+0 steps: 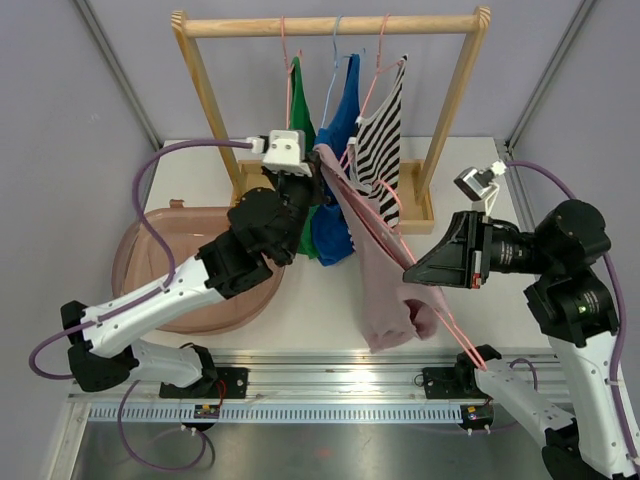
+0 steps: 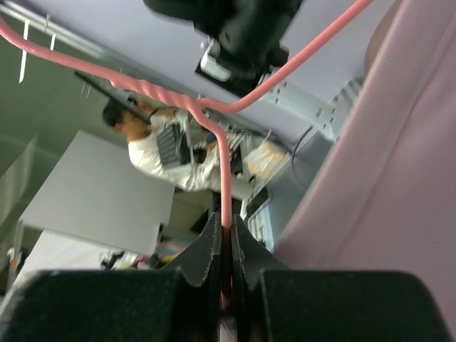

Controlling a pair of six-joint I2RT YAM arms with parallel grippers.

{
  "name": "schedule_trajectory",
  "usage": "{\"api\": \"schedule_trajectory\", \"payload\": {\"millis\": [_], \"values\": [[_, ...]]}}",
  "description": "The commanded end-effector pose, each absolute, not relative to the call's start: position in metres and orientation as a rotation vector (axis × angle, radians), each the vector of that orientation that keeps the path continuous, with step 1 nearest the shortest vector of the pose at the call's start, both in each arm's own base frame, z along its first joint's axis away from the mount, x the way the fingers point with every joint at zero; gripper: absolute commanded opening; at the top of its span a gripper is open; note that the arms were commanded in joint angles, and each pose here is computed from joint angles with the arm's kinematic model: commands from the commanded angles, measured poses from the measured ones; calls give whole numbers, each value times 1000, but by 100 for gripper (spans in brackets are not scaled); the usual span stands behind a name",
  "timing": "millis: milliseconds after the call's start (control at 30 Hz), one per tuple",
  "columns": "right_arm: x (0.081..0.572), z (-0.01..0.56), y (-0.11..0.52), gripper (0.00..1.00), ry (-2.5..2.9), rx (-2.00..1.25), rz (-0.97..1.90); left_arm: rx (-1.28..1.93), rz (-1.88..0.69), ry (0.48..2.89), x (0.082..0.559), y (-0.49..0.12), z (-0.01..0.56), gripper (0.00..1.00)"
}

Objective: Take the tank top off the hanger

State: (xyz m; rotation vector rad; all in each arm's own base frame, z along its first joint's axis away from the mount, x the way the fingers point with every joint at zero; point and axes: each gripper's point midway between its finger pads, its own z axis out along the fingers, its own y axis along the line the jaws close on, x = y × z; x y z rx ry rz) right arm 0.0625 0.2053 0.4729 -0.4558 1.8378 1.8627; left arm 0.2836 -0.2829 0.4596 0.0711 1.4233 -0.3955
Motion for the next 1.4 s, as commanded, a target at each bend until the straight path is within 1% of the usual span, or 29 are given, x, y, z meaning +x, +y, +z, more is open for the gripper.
{"api": "schedule_trajectory", "payload": {"millis": [0,33,67,200,300,333,367,500,567,600,633,700,733,767,800,833,867,900,933,967,1033,1067,1100,1133,1167,1200,1300,1367], "values": [[28,473,202,0,1780,-705,1931,-324,-346,1364,287,-202,493,0],[19,476,200,0,1755,-761,1935,-309,-313,1393,292,-196,489,0],[13,479,199,0,1728,-801,1934,-330,-336,1401,294,-194,488,0],[1,491,194,0,1637,-866,1878,-285,-349,1457,295,-196,478,0],[4,494,195,0,1579,-910,1837,-167,-443,1512,292,-220,472,0],[5,493,195,0,1580,-922,1843,-126,-427,1562,293,-223,460,0],[6,494,196,0,1553,-947,1833,-131,-457,1568,291,-225,466,0],[8,499,197,0,1498,-992,1816,-39,-495,1658,285,-241,441,0],[13,507,198,0,1436,-979,1774,0,-596,1652,273,-248,442,0],[15,510,199,0,1410,-972,1753,43,-617,1682,269,-255,420,0],[24,516,201,0,1366,-925,1702,91,-751,1630,253,-263,435,0],[35,524,201,0,1305,-873,1628,237,-914,1596,228,-285,430,0],[50,531,201,0,1254,-791,1553,296,-978,1565,216,-296,420,0],[56,539,199,0,1192,-754,1502,358,-1021,1507,201,-296,427,0],[77,541,194,0,1161,-627,1435,453,-1087,1471,184,-308,416,0],[80,556,188,0,1049,-589,1394,525,-1117,1421,168,-313,416,0],[88,560,184,0,1006,-530,1373,586,-1167,1368,151,-314,419,0],[108,552,179,0,990,-415,1352,646,-1215,1324,137,-318,418,0],[104,566,171,0,861,-395,1335,689,-1228,1328,129,-322,405,0],[111,566,167,0,819,-349,1327,709,-1239,1325,124,-323,400,0],[146,551,159,0,859,-177,1313,702,-1239,1353,123,-322,389,0],[165,539,159,0,948,-95,1295,668,-1214,1383,130,-320,385,0],[184,544,151,0,1014,7,1246,613,-1141,1460,144,-316,371,0],[206,511,158,0,1213,62,1207,575,-1094,1500,152,-312,365,0],[213,501,162,0,1297,82,1196,538,-1066,1525,158,-309,365,0],[218,498,175,0,1366,51,1237,515,-993,1597,167,-303,349,0],[227,481,197,0,1496,71,1367,490,-925,1655,173,-295,333,0],[234,476,203,0,1541,81,1385,466,-900,1672,176,-290,329,0]]}}
